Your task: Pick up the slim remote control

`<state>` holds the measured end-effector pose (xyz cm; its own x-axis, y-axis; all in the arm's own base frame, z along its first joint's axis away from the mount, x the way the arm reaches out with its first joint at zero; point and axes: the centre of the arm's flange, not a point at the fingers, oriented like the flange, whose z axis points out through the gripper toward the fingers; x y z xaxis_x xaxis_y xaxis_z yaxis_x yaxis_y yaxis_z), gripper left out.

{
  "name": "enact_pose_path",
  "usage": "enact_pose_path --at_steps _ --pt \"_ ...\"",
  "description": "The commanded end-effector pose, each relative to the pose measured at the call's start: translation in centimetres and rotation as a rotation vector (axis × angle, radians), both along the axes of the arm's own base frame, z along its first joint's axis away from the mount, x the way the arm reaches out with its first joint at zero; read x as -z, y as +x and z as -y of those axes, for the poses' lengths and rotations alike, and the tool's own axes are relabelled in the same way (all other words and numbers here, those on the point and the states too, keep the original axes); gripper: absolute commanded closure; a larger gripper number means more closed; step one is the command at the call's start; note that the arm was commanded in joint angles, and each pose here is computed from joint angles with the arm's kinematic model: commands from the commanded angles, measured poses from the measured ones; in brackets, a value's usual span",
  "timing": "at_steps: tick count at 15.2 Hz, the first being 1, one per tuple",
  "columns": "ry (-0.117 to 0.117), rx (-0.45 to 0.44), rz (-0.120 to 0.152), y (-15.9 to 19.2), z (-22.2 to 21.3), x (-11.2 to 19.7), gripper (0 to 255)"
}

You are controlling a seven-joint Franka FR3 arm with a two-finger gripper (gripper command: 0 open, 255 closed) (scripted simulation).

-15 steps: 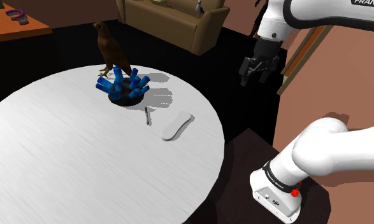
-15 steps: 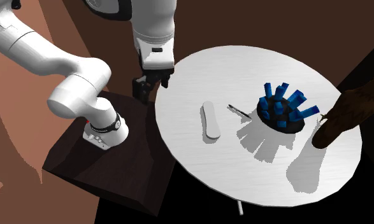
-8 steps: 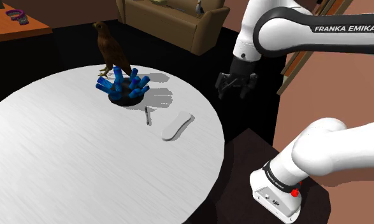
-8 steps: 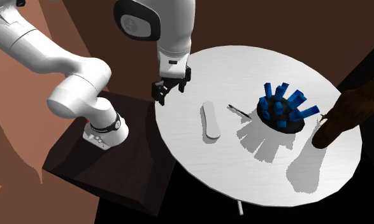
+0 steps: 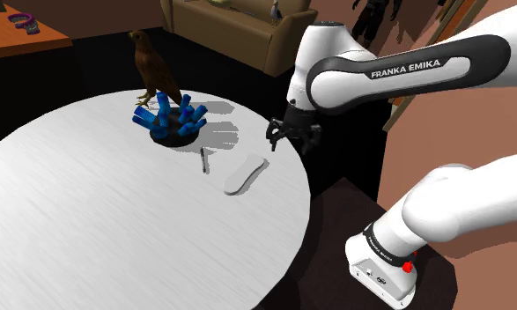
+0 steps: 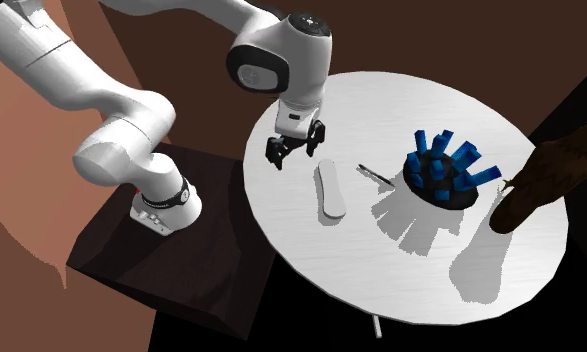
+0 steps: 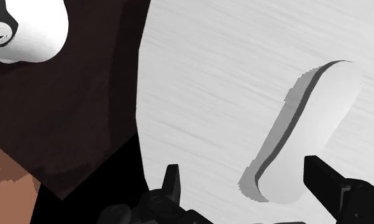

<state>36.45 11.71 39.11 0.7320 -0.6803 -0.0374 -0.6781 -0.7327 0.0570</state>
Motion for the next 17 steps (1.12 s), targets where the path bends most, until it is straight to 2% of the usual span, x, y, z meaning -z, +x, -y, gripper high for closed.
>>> enact_pose_path --at_steps 1,11,17 --pt "0.0 0.066 0.011 1.3 -1.4 2.1 0" --pt "-0.012 0.373 0.057 8.8 -6.1 11.3 0" --pt "-0.013 0.39 0.059 9.2 -6.3 14.4 0"
